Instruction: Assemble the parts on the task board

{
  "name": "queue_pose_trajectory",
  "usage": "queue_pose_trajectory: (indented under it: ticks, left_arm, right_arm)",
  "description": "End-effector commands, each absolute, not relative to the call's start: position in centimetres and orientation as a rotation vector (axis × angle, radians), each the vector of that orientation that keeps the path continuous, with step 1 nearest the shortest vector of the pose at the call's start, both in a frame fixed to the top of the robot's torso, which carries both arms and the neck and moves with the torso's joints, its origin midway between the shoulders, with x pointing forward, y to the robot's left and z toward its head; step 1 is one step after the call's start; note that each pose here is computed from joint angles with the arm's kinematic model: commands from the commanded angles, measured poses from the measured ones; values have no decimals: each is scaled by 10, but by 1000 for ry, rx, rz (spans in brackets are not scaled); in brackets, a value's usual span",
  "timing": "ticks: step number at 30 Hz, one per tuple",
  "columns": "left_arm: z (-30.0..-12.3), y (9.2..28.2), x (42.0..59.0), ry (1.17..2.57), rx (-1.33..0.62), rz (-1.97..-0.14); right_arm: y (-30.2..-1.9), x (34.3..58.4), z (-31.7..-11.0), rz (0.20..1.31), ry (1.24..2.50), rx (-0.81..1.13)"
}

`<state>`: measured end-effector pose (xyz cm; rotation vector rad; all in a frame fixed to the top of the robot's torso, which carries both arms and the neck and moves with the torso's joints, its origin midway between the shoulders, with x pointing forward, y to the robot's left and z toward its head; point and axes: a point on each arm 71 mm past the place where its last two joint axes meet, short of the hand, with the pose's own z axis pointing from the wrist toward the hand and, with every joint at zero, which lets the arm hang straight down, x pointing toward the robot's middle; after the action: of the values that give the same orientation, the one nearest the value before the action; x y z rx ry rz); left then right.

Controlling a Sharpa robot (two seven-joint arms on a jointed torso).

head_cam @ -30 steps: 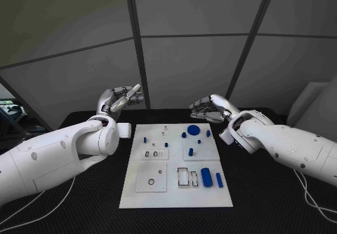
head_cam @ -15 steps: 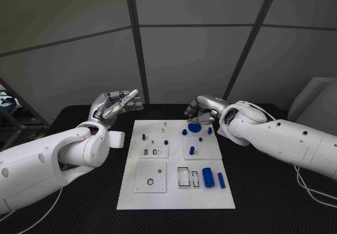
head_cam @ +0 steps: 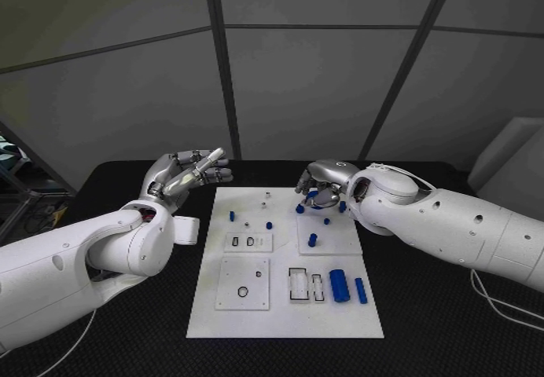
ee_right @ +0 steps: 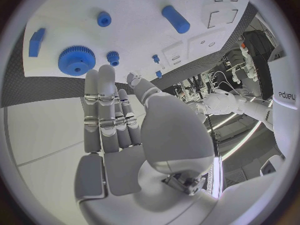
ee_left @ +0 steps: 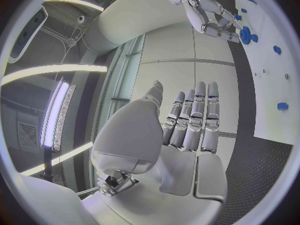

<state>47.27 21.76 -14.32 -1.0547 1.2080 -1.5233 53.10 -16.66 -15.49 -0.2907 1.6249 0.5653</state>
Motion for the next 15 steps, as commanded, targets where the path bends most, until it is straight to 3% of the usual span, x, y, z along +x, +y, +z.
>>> queue_pose_trajectory:
  ticks: [1,15]
  left_arm:
    - [-141,215,472,1217,-1040,-1547]
    - [-141,215,471,1217,-1038,-1552]
  right_arm:
    - [-167,532,-157,500,1661,-333]
    - [-165,535,-161,461,1692,-352]
